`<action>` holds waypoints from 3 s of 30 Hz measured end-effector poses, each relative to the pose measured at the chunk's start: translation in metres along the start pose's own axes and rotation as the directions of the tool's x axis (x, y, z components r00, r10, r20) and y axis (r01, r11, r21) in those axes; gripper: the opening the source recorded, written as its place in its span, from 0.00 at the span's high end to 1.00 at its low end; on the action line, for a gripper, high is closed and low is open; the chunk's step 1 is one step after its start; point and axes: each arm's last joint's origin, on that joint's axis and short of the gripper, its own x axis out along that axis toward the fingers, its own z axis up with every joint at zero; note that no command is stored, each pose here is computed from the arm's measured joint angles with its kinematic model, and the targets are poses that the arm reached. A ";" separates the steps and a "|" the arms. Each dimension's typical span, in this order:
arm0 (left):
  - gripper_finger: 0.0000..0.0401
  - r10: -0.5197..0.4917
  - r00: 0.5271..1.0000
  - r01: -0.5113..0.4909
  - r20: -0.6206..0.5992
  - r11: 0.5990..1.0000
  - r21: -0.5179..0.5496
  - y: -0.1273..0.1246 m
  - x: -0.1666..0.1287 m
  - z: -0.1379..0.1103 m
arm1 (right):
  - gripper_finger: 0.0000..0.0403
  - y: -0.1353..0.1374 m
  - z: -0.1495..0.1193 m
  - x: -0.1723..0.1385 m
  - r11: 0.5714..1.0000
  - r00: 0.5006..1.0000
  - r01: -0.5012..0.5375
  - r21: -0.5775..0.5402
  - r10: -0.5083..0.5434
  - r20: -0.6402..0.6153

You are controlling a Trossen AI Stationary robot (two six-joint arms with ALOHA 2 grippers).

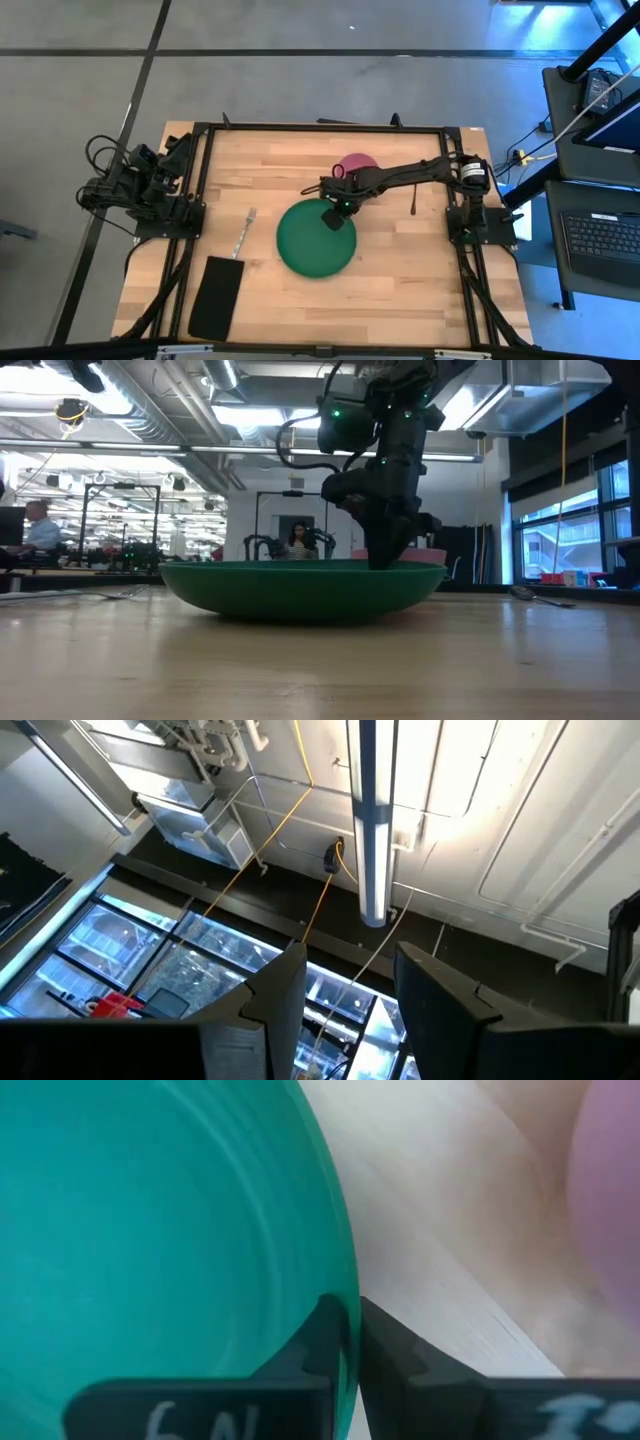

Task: Set table place
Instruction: Move the green plate to the middle of the table, then put the light pink bowl on the green plate

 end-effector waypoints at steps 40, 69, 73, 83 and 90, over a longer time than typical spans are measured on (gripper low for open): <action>0.63 0.000 1.000 0.000 -0.001 1.000 -0.022 0.000 0.000 0.000 | 0.75 0.009 -0.007 0.002 0.999 1.000 0.025 -0.031 -0.025 0.002; 0.63 0.001 1.000 -0.001 -0.002 1.000 -0.021 0.000 0.000 0.000 | 0.76 -0.006 0.049 -0.080 0.965 0.987 0.148 -0.218 -0.129 0.100; 0.63 0.000 1.000 0.000 -0.002 1.000 -0.022 0.000 0.000 0.000 | 0.76 -0.009 0.050 -0.080 0.976 0.987 0.148 -0.161 -0.135 0.092; 0.63 0.000 1.000 0.000 -0.002 1.000 -0.024 0.000 0.000 0.000 | 0.76 -0.008 0.053 -0.065 0.973 0.983 0.178 -0.146 -0.168 0.078; 0.63 0.001 1.000 -0.001 -0.002 0.997 -0.072 0.000 0.000 0.000 | 0.76 -0.011 0.056 -0.059 0.960 0.965 0.252 -0.125 -0.238 0.112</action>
